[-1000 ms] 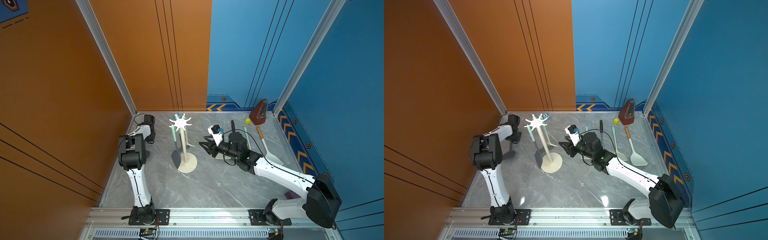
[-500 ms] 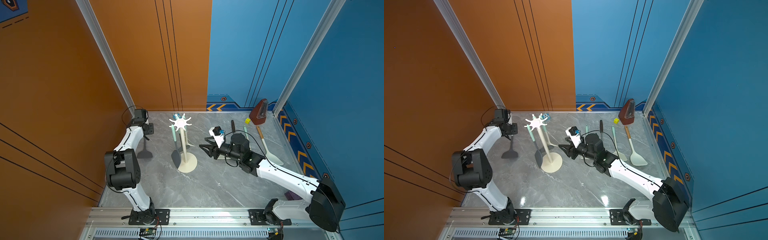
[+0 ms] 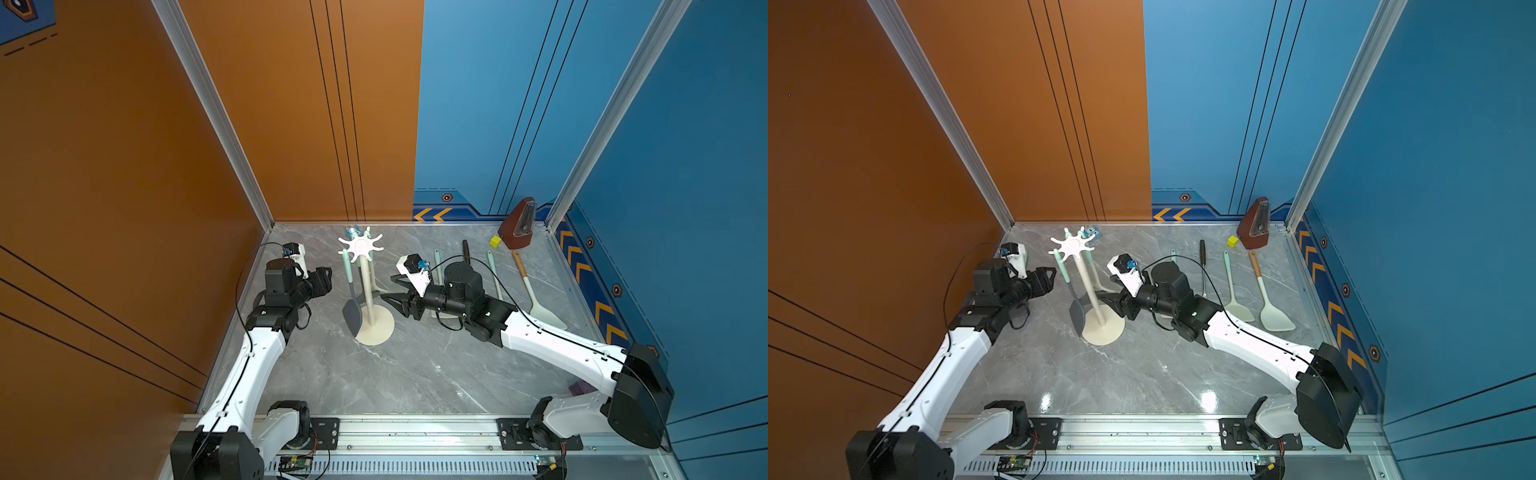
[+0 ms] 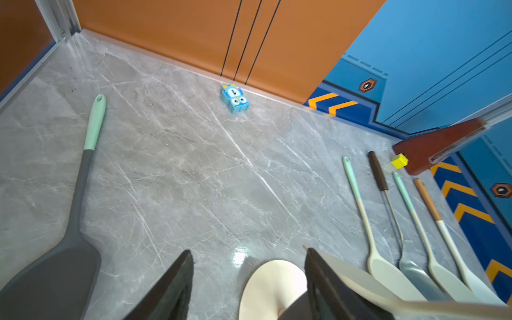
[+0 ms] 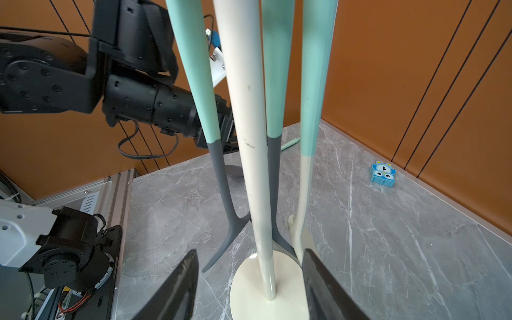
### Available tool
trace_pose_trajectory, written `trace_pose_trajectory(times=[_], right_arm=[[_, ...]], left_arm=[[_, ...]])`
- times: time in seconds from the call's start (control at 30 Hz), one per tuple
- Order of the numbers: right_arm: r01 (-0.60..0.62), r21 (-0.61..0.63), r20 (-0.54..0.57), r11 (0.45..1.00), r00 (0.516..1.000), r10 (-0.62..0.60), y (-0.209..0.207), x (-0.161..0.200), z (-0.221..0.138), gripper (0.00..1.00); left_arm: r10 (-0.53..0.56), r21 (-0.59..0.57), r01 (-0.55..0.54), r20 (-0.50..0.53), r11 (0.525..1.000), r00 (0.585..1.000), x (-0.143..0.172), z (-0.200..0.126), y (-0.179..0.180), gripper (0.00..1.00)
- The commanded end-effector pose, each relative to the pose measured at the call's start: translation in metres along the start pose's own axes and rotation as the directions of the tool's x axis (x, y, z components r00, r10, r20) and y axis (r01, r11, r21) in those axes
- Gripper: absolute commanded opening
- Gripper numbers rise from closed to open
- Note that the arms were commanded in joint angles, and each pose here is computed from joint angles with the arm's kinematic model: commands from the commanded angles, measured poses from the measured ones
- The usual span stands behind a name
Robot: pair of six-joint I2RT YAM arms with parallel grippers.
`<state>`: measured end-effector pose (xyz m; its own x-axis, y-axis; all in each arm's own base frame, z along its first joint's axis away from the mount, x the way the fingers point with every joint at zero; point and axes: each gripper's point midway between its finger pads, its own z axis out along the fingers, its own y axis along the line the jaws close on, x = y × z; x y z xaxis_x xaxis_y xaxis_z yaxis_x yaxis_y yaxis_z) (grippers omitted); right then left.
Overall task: Take the spatula off the kitchen utensil rack
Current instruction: Place the spatula at the center of the board, then take off the spatula from the rack.
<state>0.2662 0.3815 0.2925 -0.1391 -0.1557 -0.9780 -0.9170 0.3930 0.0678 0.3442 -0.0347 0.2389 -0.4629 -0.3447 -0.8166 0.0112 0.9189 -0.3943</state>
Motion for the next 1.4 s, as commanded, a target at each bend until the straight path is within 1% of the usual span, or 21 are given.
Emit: trace_pose_trajectory(times=[0.0,0.07,0.13,0.23,0.37,0.47,0.63,0.73,0.87,1.1,1.2,1.3,1.37], right_arm=[[0.035,-0.04,0.004,0.999,0.999,-0.035,0.005,-0.01,0.011,0.59],[0.045,-0.049,0.01,0.998,0.999,-0.045,0.006,-0.014,0.017,0.59],[0.053,-0.055,0.015,0.997,0.999,-0.053,0.005,-0.017,0.023,0.58],[0.055,-0.054,0.034,0.997,0.998,-0.053,0.003,-0.02,0.034,0.56],[0.045,-0.045,0.06,0.998,0.997,-0.042,-0.002,-0.017,0.047,0.54],[0.043,-0.029,0.07,0.999,0.997,-0.041,-0.007,-0.015,0.055,0.54],[0.04,-0.03,0.075,0.999,0.997,-0.037,-0.01,-0.013,0.065,0.52],[0.043,-0.023,0.073,0.999,0.997,-0.041,-0.012,-0.01,0.069,0.5],[0.049,-0.02,0.072,0.999,0.996,-0.047,-0.015,-0.008,0.072,0.44],[0.051,-0.027,0.065,0.998,0.997,-0.049,-0.014,-0.005,0.073,0.3],[0.051,-0.03,0.058,0.998,0.997,-0.05,-0.014,-0.004,0.074,0.22],[0.056,-0.03,0.052,0.998,0.997,-0.054,-0.014,-0.003,0.073,0.17],[0.062,-0.032,0.046,0.998,0.997,-0.06,-0.012,-0.002,0.073,0.15]], left_arm=[[-0.046,0.047,0.042,0.093,0.998,0.995,-0.012,-0.012,-0.009,0.66],[-0.067,0.074,0.06,0.095,0.995,0.993,-0.006,-0.018,-0.013,0.65],[-0.079,0.111,0.066,0.117,0.992,0.99,-0.004,-0.023,-0.019,0.65],[-0.072,0.15,0.047,0.163,0.988,0.984,-0.004,-0.034,-0.026,0.66],[-0.066,0.19,0.029,0.188,0.981,0.98,-0.004,-0.044,-0.034,0.66],[-0.053,0.228,0.007,0.197,0.974,0.979,-0.003,-0.05,-0.042,0.65],[-0.025,0.328,-0.048,0.213,0.944,0.977,0.005,-0.058,-0.061,0.64],[0.02,0.361,-0.102,0.225,0.927,0.974,0.012,-0.064,-0.072,0.64],[0.061,0.402,-0.164,0.257,0.901,0.964,0.016,-0.076,-0.085,0.65],[0.129,0.443,-0.263,0.309,0.857,0.942,0.019,-0.09,-0.105,0.66],[0.142,0.444,-0.283,0.326,0.85,0.935,0.021,-0.093,-0.108,0.66],[0.159,0.445,-0.311,0.345,0.84,0.925,0.023,-0.098,-0.111,0.68],[0.167,0.437,-0.319,0.351,0.841,0.921,0.024,-0.098,-0.111,0.68]])
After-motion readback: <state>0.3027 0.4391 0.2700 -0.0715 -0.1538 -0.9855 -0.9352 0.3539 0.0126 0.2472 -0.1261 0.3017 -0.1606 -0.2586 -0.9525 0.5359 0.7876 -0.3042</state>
